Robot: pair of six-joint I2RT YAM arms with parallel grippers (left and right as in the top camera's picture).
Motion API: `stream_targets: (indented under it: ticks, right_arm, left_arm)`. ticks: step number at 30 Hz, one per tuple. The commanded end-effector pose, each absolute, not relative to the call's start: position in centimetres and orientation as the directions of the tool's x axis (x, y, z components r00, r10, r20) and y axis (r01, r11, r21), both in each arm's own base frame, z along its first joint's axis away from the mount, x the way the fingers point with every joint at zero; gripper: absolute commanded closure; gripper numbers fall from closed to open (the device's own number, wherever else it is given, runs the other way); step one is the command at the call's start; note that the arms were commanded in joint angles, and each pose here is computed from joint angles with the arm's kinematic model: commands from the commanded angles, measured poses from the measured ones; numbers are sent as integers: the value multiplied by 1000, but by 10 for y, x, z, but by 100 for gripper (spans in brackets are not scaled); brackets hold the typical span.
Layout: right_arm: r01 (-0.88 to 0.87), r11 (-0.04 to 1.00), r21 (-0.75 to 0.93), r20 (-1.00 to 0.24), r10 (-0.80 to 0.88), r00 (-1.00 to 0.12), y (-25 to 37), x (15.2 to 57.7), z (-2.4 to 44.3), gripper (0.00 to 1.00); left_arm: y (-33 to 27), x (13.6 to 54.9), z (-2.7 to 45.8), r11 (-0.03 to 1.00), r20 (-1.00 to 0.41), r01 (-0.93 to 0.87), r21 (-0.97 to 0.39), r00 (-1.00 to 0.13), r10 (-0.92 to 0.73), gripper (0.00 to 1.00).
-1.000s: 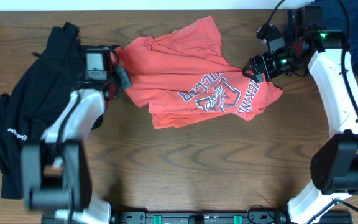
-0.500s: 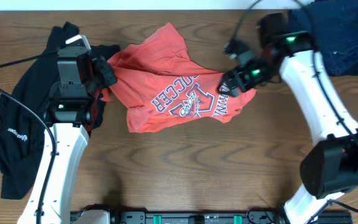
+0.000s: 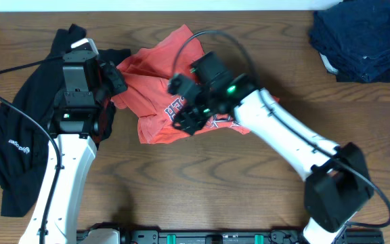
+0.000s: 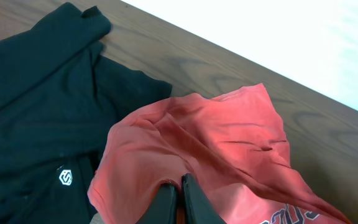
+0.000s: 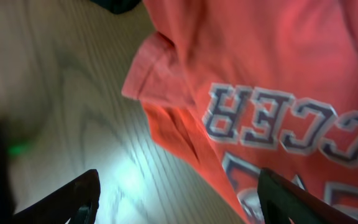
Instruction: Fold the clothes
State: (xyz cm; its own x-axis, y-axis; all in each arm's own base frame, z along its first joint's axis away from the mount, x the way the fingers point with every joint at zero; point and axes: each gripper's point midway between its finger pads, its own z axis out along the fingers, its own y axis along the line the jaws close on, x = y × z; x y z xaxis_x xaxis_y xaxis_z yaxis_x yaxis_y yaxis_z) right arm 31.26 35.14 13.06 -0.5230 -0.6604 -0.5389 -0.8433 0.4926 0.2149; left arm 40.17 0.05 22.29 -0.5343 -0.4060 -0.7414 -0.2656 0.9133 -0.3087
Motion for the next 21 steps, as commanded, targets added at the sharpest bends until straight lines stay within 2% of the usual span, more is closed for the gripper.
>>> stream_targets:
  ticks: [1, 6, 13, 18, 21]
  right_arm:
    - [-795, 602, 73, -471, -682, -559, 343, 319, 106, 21]
    - [-722, 690, -49, -365, -685, -630, 298, 331, 92, 20]
    - [-554, 832, -25, -262, -540, -800, 227, 345, 57, 20]
    - [-456, 890, 27, -264, -433, -862, 198, 357, 40, 23]
    - [-407, 912, 56, -298, -374, -878, 189, 368, 31, 28]
  left_arm:
    - [4, 401, 223, 918, -747, -276, -286, -536, -394, 94]
    - [5, 399, 220, 918, -741, -284, -278, -544, -393, 94]
    - [32, 389, 213, 897, -728, -372, -237, -544, -418, 94]
    - [37, 385, 210, 891, -716, -390, -231, -553, -427, 94]
    - [35, 381, 206, 894, -702, -386, -228, -571, -426, 94]
